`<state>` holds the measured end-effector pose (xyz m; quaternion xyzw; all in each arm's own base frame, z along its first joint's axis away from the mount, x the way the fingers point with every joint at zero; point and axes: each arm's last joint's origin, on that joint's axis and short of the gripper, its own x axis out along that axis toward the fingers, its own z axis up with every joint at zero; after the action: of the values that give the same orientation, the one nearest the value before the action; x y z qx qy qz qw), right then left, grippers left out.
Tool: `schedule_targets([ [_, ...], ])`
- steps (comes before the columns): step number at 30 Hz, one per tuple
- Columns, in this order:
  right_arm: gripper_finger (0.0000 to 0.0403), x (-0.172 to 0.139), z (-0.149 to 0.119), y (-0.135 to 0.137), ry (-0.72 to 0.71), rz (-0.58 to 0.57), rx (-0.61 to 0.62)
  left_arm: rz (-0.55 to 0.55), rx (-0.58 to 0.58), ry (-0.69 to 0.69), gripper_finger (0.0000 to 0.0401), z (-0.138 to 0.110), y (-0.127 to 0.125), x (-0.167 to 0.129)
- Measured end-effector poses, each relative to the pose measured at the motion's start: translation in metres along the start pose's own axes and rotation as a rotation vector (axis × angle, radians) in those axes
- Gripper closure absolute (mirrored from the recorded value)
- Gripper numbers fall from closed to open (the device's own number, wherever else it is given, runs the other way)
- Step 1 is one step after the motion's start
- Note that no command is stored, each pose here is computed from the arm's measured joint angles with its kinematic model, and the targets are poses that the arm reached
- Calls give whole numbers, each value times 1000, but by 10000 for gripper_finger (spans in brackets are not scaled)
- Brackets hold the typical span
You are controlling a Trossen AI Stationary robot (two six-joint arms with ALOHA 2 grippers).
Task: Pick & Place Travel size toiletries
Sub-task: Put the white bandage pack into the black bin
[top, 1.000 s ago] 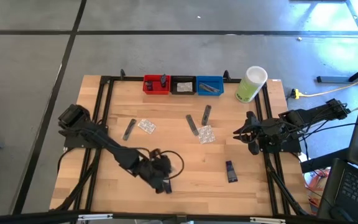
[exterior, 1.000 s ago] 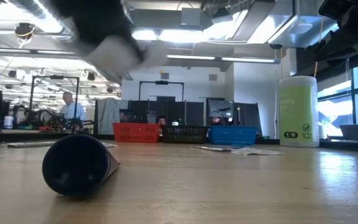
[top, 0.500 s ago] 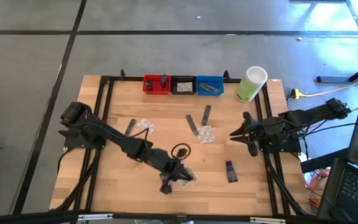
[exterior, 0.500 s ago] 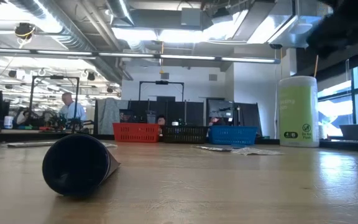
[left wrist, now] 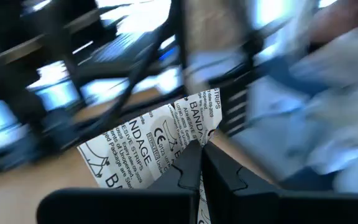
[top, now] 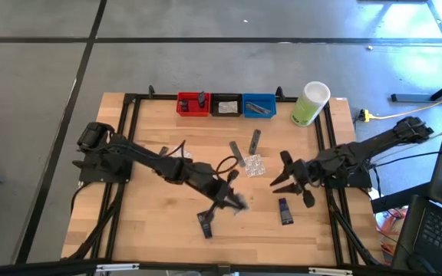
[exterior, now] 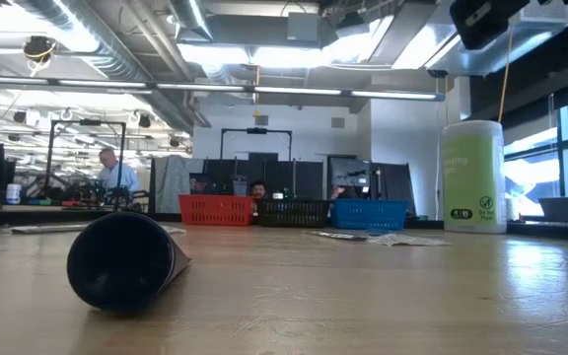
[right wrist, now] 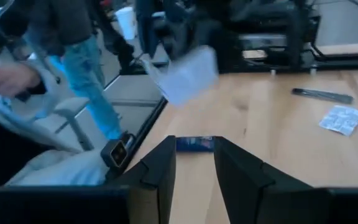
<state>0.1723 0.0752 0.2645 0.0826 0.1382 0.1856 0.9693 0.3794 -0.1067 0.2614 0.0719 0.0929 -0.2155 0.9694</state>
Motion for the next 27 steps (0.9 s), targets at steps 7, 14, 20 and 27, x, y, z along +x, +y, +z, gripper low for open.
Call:
schedule_targets([
  [7, 292, 8, -3, -4, -32, -176, 133, 355, 99, 192, 398, -13, 5, -2],
  [14, 259, 14, 12, -10, -65, -257, 139, 471, 173, 237, 398, -14, 9, -4],
  [20, 224, 35, 29, -20, -4, -347, 102, 570, 237, 278, 398, -14, 14, -6],
  [27, 215, 54, 45, -27, 44, -417, 54, 619, 270, 301, 398, -14, 15, -7],
])
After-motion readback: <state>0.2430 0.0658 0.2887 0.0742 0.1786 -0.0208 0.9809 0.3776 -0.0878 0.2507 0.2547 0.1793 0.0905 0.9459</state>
